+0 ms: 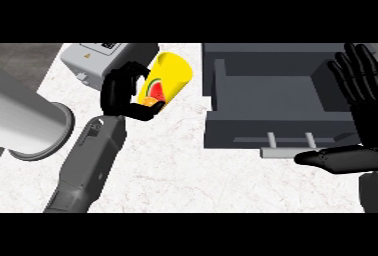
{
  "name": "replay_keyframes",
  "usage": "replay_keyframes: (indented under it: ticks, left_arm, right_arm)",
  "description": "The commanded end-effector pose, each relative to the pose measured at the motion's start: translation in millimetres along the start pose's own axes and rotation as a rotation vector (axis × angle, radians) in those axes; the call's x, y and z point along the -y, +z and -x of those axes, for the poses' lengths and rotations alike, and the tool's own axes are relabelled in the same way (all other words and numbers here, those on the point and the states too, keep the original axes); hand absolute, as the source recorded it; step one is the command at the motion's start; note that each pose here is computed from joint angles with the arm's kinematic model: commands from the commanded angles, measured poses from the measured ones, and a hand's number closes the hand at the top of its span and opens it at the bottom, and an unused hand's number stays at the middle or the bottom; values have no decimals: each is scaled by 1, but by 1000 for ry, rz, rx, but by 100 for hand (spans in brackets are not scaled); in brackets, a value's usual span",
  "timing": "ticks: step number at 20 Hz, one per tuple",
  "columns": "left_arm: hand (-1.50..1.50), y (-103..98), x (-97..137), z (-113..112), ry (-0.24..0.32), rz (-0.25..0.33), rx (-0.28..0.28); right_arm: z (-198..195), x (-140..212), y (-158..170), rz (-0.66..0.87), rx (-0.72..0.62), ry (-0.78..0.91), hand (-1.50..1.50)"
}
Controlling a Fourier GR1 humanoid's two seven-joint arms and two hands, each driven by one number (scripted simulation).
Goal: Pick up the cup, place it into the drawer and close the drawer
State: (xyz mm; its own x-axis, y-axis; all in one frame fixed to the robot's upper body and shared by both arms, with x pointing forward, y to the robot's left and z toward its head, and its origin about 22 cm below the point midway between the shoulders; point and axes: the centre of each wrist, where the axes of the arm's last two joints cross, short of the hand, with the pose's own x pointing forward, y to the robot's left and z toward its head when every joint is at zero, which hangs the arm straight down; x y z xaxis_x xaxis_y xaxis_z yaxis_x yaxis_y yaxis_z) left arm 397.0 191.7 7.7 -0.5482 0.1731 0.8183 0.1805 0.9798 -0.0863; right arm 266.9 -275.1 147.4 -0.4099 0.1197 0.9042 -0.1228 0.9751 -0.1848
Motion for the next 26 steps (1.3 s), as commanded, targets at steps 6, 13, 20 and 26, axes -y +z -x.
replay_keyframes:
  ticks: [6,13,20,26]
  left_arm:
    - [150,-89,89,-61,-17,107,-25]
    - [150,-144,148,-100,-112,97,-91]
    - [150,-149,161,-82,-238,73,-259]
    - [150,-139,158,-63,-306,141,-361]
  right_arm:
    - [-1,2,-8,0,8,4,-150]
    - [0,1,-17,16,34,-17,-150]
    - [8,-8,-6,-9,28,-8,-150]
    - [0,-14,-26,-61,65,-30,-150]
